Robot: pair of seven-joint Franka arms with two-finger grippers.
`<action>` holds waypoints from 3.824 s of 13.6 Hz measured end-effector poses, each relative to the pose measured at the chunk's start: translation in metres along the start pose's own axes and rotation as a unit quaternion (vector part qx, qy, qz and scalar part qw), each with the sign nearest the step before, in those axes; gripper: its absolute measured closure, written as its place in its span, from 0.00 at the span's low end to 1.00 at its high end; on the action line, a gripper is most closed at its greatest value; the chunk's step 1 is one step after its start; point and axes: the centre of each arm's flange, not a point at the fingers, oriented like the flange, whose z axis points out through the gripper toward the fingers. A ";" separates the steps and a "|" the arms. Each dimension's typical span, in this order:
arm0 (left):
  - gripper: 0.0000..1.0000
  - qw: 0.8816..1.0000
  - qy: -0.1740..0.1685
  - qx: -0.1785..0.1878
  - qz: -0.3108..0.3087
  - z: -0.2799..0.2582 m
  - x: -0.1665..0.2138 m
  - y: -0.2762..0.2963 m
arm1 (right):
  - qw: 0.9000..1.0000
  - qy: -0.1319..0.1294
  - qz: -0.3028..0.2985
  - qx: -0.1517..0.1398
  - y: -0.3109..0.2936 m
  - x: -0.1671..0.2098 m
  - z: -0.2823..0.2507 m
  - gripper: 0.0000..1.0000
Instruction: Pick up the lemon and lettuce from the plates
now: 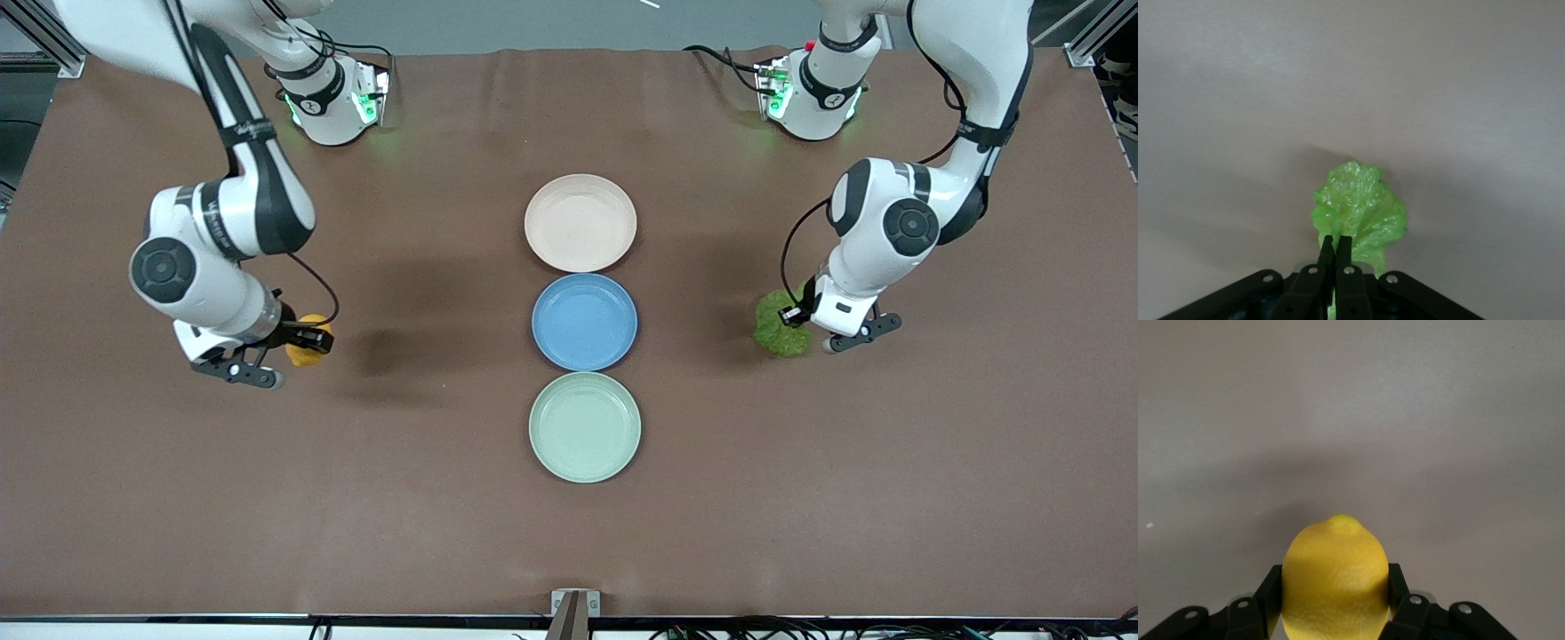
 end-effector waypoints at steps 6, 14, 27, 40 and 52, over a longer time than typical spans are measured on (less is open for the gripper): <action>0.95 0.997 -0.014 0.005 0.070 0.027 0.015 -0.037 | 0.999 0.016 -0.044 0.010 0.033 0.025 0.078 0.34; 0.21 0.995 -0.048 0.014 0.087 -0.044 0.042 -0.015 | 0.995 0.056 -0.075 0.021 0.033 0.037 0.097 0.30; 0.00 0.988 -0.010 0.000 0.155 -0.348 0.047 -0.042 | 0.990 -0.057 -0.127 -0.013 0.025 0.046 -0.129 0.00; 0.00 0.988 0.006 -0.005 0.155 -0.393 0.034 -0.056 | 0.991 -0.039 -0.126 -0.017 0.039 0.040 -0.243 0.00; 0.00 0.986 0.023 -0.008 0.164 -0.409 0.036 -0.061 | 0.989 -0.009 -0.148 0.006 0.081 -0.050 -0.266 0.00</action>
